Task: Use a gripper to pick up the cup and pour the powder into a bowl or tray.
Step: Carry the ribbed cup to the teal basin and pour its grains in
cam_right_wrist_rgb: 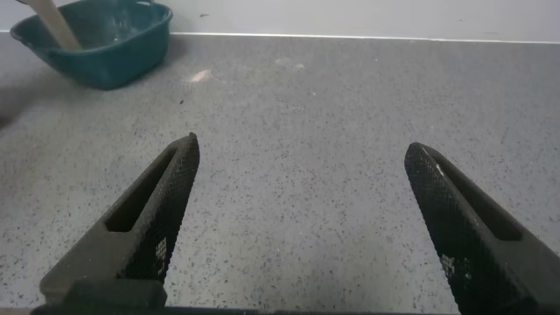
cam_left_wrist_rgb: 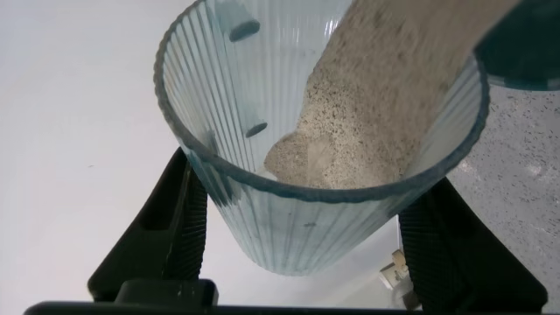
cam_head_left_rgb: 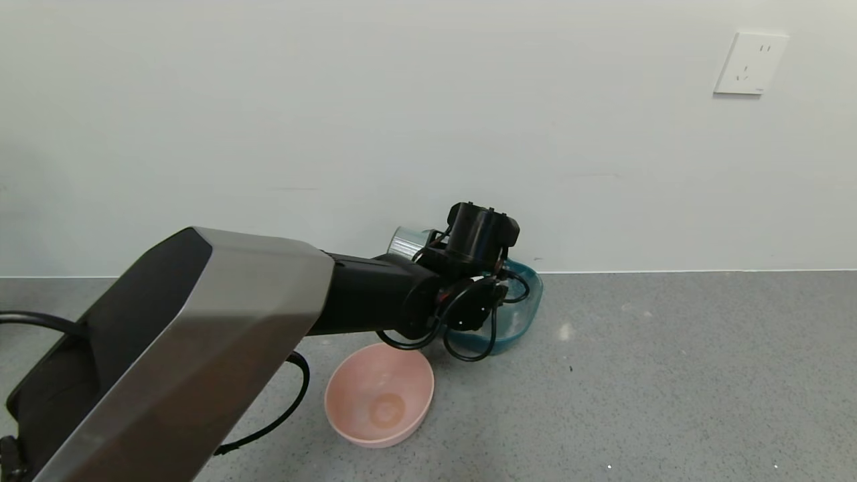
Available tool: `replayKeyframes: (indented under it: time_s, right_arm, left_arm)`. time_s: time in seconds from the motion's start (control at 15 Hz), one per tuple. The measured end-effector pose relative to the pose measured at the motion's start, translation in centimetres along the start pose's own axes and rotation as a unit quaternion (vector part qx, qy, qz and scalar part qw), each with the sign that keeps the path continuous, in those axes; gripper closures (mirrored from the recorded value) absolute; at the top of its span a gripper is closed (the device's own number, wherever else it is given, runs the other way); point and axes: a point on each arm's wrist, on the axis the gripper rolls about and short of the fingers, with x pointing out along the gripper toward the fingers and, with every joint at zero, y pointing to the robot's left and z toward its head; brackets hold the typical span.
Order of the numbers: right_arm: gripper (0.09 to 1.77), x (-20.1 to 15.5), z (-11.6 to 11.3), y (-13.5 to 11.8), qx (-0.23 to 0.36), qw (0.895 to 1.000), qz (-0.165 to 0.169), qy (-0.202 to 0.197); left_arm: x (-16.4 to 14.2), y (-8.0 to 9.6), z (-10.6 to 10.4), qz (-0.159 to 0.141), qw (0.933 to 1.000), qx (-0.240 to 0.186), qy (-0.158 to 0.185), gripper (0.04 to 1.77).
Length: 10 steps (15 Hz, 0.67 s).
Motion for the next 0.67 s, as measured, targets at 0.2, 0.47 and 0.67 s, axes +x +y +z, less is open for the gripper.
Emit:
replayKeyframes:
  time_s: [0.2, 0.47, 0.67]
  right_arm:
    - [0.15, 0.0, 0.0, 0.0, 0.0, 1.0, 0.0, 0.0]
    - [0.15, 0.0, 0.0, 0.0, 0.0, 1.0, 0.0, 0.0]
    - [0.15, 0.0, 0.0, 0.0, 0.0, 1.0, 0.0, 0.0]
  left_arm:
    - [0.0, 0.0, 0.0, 0.0, 1.0, -0.001, 0.0, 0.54]
    - [0.02, -0.04, 0.04, 0.002, 1.0, -0.007, 0.0, 0.54]
    - [0.06, 0.01, 0.1, 0.005, 0.9998, -0.017, -0.003, 0.54]
